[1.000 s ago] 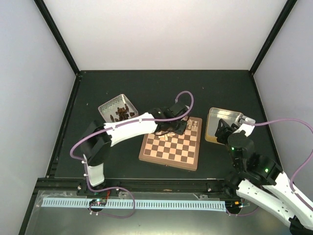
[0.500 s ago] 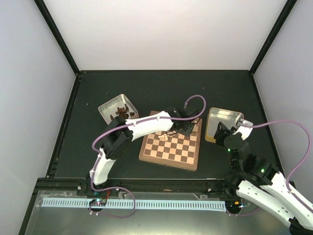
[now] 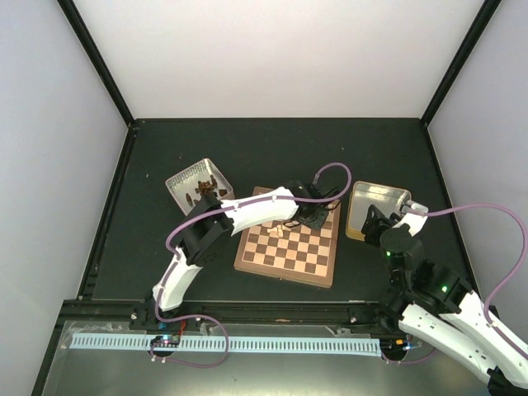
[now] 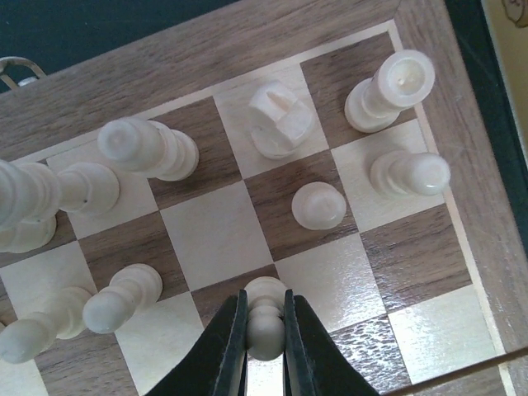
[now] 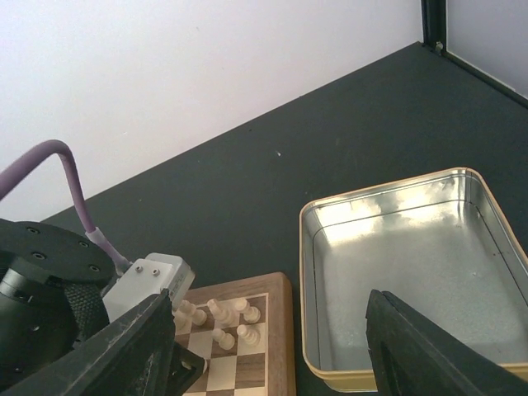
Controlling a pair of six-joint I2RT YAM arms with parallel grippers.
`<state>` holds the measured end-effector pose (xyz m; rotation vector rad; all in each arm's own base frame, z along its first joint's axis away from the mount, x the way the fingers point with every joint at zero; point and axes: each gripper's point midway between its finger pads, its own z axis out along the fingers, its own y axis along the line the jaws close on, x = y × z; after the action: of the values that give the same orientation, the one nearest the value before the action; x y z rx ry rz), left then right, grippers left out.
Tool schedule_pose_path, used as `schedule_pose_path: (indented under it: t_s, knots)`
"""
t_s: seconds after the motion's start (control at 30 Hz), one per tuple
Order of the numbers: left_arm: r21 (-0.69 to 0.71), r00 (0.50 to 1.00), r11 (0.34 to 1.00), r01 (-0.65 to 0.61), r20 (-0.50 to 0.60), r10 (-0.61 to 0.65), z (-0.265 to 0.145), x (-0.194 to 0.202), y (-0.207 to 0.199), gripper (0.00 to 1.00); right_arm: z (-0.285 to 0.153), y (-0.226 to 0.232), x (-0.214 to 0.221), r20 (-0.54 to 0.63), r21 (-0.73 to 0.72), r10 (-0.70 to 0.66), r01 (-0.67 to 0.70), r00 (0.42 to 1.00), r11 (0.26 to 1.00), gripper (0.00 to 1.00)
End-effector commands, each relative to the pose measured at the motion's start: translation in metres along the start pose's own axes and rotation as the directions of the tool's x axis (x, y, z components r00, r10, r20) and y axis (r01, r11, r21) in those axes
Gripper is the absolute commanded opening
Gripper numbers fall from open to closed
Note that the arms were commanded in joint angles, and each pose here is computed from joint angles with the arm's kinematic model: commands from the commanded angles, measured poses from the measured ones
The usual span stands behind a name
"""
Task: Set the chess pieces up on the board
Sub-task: Place the chess piece on the chessboard.
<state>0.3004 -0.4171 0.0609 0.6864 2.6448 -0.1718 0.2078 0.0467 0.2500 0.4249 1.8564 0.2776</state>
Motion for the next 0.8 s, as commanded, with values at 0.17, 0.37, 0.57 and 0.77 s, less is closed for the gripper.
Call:
schedule_pose_path:
  t_s: [0.17,0.37,0.57,0.77]
  knots:
    - [-0.017,1.0,1.0,-0.002,-0.008,0.002,0.008,-0.008,0.004,0.05,0.001,0.0,-0.005,0.031,0.004,0.02,-0.02,0.999,1.0,0.65]
    - [-0.058,1.0,0.998,0.02,-0.021,-0.021,0.016,-0.007,0.013,0.05,0.002,0.002,-0.005,0.033,0.002,0.01,-0.01,0.999,1.0,0.65]
    - [-0.093,0.998,0.994,0.049,-0.033,-0.052,0.021,-0.006,0.024,0.06,0.004,0.003,-0.004,0.031,0.004,0.001,-0.001,1.0,1.0,0.66]
    - [-0.076,0.997,0.995,0.062,-0.049,-0.066,0.024,-0.004,0.024,0.09,0.003,0.003,-0.004,0.03,0.006,-0.002,0.001,1.0,1.0,0.66]
